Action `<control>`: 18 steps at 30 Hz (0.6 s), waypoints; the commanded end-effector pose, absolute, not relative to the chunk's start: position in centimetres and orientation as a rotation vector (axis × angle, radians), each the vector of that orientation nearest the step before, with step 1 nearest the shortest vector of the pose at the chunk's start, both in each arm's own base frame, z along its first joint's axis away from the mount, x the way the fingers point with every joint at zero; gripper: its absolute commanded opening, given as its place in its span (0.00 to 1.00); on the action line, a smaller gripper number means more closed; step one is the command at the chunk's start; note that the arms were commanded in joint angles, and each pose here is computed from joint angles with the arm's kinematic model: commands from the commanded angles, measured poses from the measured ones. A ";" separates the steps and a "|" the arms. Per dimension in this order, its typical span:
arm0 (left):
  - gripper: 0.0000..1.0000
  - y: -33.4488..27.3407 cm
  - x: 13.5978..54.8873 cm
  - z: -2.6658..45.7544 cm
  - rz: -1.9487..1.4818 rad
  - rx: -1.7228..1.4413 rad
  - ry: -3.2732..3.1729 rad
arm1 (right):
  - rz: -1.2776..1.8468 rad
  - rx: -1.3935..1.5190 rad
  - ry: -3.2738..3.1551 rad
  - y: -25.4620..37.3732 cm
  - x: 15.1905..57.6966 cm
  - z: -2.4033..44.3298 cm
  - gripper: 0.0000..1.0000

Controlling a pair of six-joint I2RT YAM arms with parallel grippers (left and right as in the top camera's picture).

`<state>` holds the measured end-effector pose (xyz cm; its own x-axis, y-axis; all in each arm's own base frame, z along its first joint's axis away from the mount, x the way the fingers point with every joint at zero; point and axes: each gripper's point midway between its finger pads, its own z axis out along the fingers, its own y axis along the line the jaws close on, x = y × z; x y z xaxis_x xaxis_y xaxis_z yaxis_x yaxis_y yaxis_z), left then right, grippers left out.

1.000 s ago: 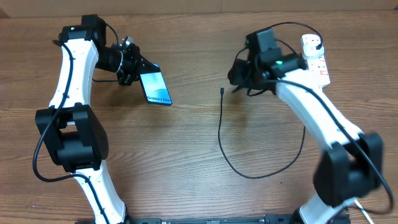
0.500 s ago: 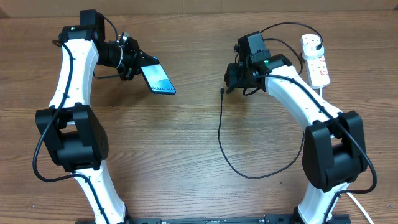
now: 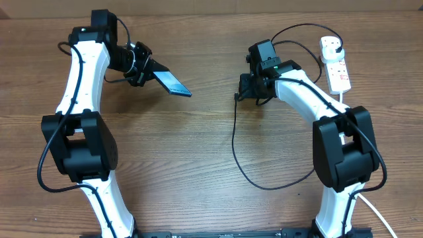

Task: Plug charger to phone and switch on socket
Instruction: 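Move the right gripper over the black cable's USB-C plug, then lower the right gripper and close it on the USB-C plug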

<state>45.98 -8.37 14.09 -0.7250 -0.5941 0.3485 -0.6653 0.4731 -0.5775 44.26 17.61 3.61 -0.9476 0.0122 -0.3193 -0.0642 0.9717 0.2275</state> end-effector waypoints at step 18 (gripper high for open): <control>0.04 -4.2 47.3 14.4 1.103 1.311 -2.575 | 0.378 -0.142 2.832 21.0 43.1 0.9 0.28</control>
<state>46.94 -4.62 13.77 -0.6491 -0.6821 0.3368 -0.7215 0.4117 -0.5567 43.57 20.05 2.04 -0.9530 -0.0330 -0.3012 -0.1115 0.9625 0.2474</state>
